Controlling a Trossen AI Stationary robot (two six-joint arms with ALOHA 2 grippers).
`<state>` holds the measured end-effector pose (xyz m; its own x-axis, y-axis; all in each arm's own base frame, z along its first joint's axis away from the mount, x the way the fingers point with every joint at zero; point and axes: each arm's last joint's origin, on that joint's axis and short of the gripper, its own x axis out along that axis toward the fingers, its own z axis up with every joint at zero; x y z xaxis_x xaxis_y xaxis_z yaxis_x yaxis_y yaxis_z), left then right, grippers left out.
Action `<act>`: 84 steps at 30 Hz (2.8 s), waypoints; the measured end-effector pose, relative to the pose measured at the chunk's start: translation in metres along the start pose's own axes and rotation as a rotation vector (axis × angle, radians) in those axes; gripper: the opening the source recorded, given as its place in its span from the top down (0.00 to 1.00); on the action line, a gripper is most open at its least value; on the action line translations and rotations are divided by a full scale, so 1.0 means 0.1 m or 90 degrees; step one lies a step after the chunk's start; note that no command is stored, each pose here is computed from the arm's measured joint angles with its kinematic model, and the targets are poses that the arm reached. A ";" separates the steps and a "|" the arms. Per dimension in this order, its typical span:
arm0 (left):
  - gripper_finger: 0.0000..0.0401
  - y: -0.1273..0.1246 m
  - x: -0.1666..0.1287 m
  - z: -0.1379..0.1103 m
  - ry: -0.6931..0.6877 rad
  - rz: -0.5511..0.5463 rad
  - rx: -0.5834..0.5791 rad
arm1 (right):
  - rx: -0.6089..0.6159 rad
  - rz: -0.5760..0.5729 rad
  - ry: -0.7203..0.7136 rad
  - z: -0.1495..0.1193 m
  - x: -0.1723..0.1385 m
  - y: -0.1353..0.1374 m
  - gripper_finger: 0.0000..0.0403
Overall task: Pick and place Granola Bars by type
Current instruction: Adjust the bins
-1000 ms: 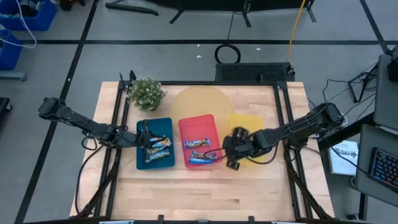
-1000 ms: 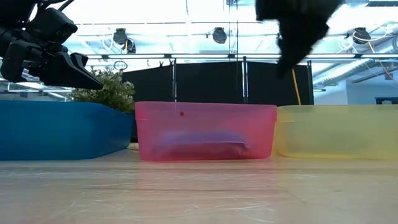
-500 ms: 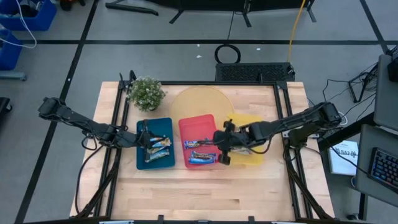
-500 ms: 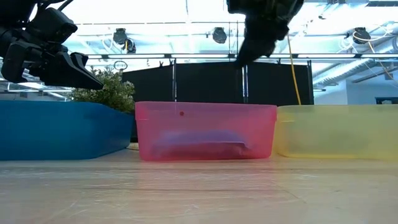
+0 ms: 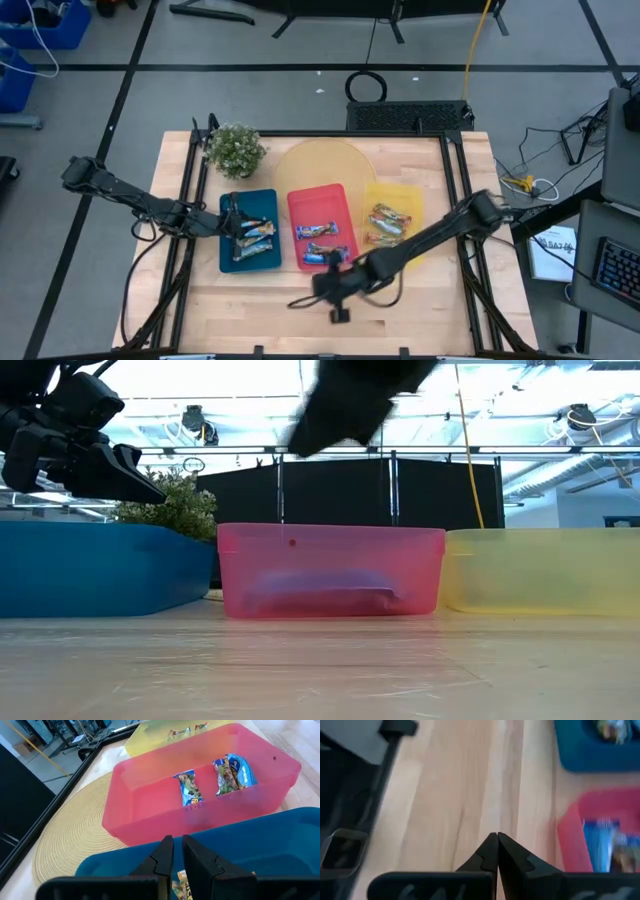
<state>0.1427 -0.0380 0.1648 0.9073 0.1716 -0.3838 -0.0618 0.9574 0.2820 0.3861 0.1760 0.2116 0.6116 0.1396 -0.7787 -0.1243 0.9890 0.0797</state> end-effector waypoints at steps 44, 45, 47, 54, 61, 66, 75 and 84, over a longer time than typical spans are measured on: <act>0.88 0.00 0.00 -0.01 0.004 -0.005 -0.007 | 0.074 -0.289 0.290 -0.35 0.03 0.40 1.00; 0.88 0.00 0.00 -0.01 0.004 -0.004 -0.007 | 0.079 -0.301 0.303 -0.40 0.02 0.41 1.00; 0.88 0.00 0.00 -0.01 0.004 -0.005 -0.008 | 0.089 -0.317 0.329 -0.49 0.02 0.41 1.00; 0.88 0.00 0.00 -0.01 0.004 -0.004 -0.009 | 0.126 -0.356 0.417 -0.68 -0.05 0.41 1.00; 0.88 0.00 0.00 -0.01 0.004 -0.004 -0.022 | 0.141 -0.437 0.472 -0.76 -0.17 0.35 1.00; 0.88 0.00 0.00 -0.01 0.004 -0.004 -0.024 | 0.151 -0.442 0.472 -0.75 -0.16 0.33 1.00; 0.88 0.00 0.00 -0.01 0.004 -0.004 -0.021 | 0.151 -0.448 0.475 -0.75 -0.17 0.33 1.00; 0.88 0.00 0.00 -0.01 0.005 -0.004 -0.023 | 0.138 -0.477 0.539 -0.91 -0.17 0.27 1.00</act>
<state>0.1424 -0.0381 0.1640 0.9048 0.1664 -0.3919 -0.0706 0.9663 0.2474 0.3012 0.1959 0.1708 -0.2564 -0.4824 -0.8376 0.2363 0.8090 -0.5382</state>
